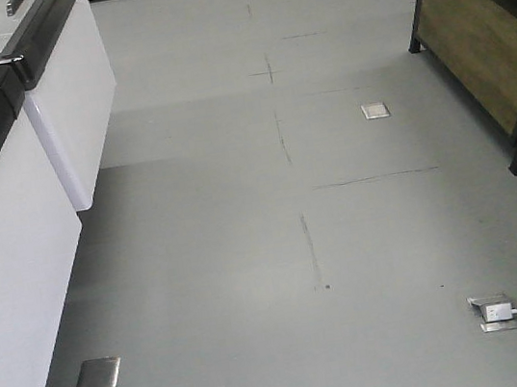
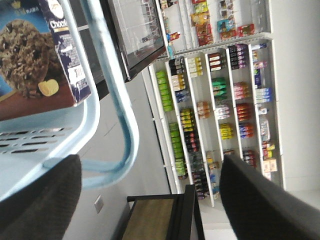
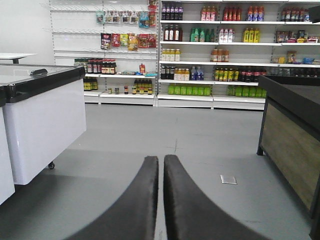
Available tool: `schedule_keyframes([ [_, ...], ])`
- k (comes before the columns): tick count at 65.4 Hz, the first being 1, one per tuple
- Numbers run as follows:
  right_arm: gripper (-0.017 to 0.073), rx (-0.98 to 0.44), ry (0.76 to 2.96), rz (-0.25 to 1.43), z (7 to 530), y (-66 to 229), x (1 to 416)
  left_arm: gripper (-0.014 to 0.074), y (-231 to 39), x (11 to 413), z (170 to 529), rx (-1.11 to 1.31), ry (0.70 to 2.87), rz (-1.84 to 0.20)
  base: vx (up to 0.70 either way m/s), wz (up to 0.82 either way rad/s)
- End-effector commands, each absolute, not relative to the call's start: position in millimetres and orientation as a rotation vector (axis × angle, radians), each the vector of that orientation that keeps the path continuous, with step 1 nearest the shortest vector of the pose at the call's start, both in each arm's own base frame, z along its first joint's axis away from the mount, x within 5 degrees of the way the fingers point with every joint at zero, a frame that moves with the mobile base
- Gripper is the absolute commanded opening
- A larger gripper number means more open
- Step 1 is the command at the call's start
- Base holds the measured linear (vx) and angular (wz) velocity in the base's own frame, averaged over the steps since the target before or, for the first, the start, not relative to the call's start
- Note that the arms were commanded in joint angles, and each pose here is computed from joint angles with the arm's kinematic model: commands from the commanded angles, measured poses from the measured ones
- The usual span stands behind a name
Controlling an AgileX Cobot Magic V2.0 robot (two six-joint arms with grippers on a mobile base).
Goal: Left arm holds basket, right arm returns cookies
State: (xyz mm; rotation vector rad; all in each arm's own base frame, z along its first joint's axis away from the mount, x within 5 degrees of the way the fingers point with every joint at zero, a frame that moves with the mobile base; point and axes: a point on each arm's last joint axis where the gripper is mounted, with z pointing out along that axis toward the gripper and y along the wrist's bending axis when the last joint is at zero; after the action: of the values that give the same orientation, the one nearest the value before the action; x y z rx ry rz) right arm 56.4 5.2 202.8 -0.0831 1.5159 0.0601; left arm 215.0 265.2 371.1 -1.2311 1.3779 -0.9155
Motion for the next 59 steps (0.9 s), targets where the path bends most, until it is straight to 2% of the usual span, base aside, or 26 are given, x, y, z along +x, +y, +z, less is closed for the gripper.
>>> schedule_keyframes([
  [1,-0.0006,-0.086,1.452,0.059,203.3,5.4,55.8,0.0594,270.8,217.1,389.2,-1.147,1.254,-0.958,0.00,0.00],
  [16,-0.0006,-0.086,1.452,0.059,203.3,5.4,55.8,0.0596,295.6,229.9,362.6,-1.148,1.161,-1.055,0.00,0.00],
  [24,-0.0006,-0.086,1.452,0.059,203.3,5.4,55.8,0.0595,304.4,240.1,360.0,-1.117,1.169,-1.058,0.00,0.00],
  [39,-0.0006,-0.086,1.452,0.059,203.3,5.4,55.8,0.0595,309.3,264.0,371.6,-1.048,1.191,-1.080,0.00,0.00],
  [50,-0.0006,-0.085,1.452,0.058,203.3,5.4,55.8,0.0592,309.4,275.5,363.7,-1.085,1.188,-1.120,0.00,0.00],
  [55,-0.0006,-0.085,1.452,0.058,203.3,5.4,55.8,0.0562,310.7,276.1,361.7,-1.094,1.186,-1.119,0.00,0.00],
  [59,-0.0006,-0.085,1.452,0.058,203.3,5.4,55.8,0.0492,311.9,276.1,361.4,-1.107,1.177,-1.113,0.00,0.00],
])
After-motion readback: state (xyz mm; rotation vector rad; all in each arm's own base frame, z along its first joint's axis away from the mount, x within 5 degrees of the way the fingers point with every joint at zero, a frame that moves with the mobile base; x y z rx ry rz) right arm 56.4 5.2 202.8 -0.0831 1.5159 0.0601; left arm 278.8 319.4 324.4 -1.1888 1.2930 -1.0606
